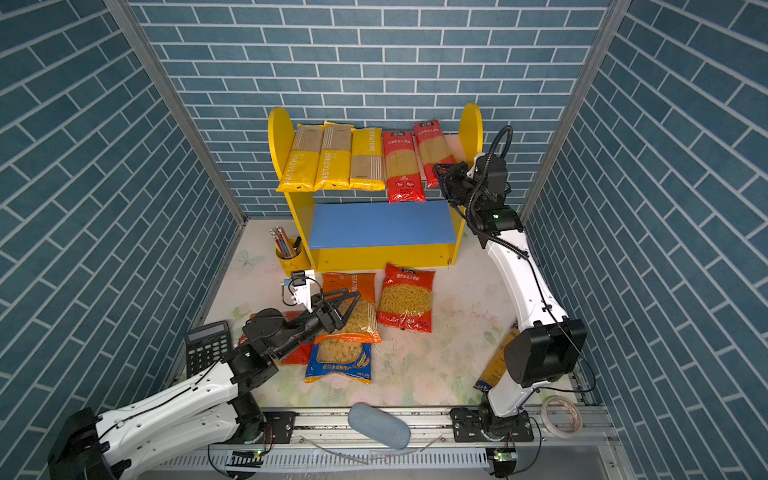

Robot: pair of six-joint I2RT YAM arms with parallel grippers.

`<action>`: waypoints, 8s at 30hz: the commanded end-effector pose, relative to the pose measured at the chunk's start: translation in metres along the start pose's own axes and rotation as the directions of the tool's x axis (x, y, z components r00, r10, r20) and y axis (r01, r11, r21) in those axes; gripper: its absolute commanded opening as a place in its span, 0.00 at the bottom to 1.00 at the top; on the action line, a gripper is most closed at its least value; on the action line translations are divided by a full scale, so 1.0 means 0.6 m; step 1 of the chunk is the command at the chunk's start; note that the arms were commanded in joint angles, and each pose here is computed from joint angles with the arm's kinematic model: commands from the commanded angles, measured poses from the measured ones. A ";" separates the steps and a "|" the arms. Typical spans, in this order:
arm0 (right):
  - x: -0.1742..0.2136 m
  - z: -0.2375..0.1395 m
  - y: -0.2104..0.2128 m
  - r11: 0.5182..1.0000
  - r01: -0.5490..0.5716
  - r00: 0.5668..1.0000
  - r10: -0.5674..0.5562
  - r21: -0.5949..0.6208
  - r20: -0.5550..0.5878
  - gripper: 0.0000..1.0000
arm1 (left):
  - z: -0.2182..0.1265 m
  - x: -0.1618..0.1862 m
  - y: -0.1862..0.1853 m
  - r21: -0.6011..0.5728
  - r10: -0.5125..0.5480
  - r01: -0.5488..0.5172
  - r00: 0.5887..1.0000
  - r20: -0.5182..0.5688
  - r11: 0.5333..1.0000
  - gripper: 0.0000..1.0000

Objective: Place and organize the pasta boxes and bags onto the shelf
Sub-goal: 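Stand the red bag beside the other red bag on the shelf, release, then lower the right gripper to the blue-and-gold spaghetti pack on the table, then grasp the blue-and-gold spaghetti pack with the right gripper, then carry the pack upright toward the pile in front of the shelf with the right gripper, then hold the pack upright with the right gripper while the left gripper grasps it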

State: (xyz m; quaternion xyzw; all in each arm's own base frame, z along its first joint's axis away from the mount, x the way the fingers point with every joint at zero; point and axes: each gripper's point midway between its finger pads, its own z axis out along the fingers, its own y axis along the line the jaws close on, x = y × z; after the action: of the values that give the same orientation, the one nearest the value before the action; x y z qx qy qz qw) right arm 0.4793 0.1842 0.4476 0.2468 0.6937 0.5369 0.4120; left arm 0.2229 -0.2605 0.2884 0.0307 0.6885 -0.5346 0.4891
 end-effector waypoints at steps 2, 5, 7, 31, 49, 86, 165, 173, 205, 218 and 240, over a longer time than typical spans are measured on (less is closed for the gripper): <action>-0.001 -0.038 0.123 0.972 0.015 1.000 -0.011 -0.237 0.021 0.00 | -0.001 0.003 0.000 0.003 0.004 -0.004 1.000 0.005 1.000 0.83; 0.011 -0.049 0.130 0.969 0.012 1.000 -0.009 -0.247 0.015 0.00 | 0.002 0.004 0.000 0.005 0.002 -0.002 1.000 0.003 1.000 0.83; 0.021 -0.054 0.133 0.968 0.009 1.000 -0.008 -0.251 0.002 0.00 | 0.006 0.004 -0.001 0.011 0.000 0.000 1.000 0.002 1.000 0.83; 0.061 -0.142 0.014 0.998 0.006 0.999 -0.003 -0.068 0.044 0.56 | 0.038 0.030 -0.003 0.011 0.004 -0.004 0.999 -0.048 1.000 0.82; 0.065 -0.054 0.028 0.996 -0.001 0.998 -0.004 -0.093 -0.056 0.39 | 0.038 0.031 -0.020 0.016 0.034 -0.033 0.998 -0.054 0.999 0.82; 0.226 -0.408 -0.519 0.659 0.214 0.976 -0.118 0.721 -0.182 0.86 | 0.122 0.254 -0.037 0.047 0.266 -0.277 0.846 -0.462 0.960 0.82; 0.183 -0.409 -0.703 0.635 -0.208 0.977 0.177 0.744 0.122 0.65 | 0.134 0.295 0.014 -0.036 0.210 -0.272 0.817 -0.537 0.962 0.83; 0.187 -0.399 -0.713 0.665 -0.152 0.987 0.141 0.731 0.077 0.20 | 0.121 0.295 0.035 -0.076 0.196 -0.278 0.820 -0.538 0.957 0.83; 0.276 -0.301 -0.304 0.835 0.527 0.799 -0.423 0.158 -0.426 0.00 | 0.069 0.097 0.073 -0.190 0.069 -0.167 0.897 -0.436 0.968 0.85; 0.414 -0.278 -0.183 0.822 0.466 0.669 -0.569 -0.327 -0.477 0.00 | 0.061 0.081 0.051 0.019 -0.074 0.087 0.925 -0.372 0.996 0.93; 0.456 -0.275 -0.105 0.826 0.246 0.724 -0.504 -0.506 -0.471 0.00 | 0.111 0.051 -0.021 0.254 -0.159 0.255 0.925 -0.344 0.933 0.61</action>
State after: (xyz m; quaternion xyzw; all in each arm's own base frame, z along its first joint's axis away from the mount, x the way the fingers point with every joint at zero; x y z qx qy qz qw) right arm 0.2066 0.2828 0.2740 -0.1453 0.7600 0.5661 0.2842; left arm 0.2492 -0.3256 0.2541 0.0889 0.7017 -0.6424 0.2951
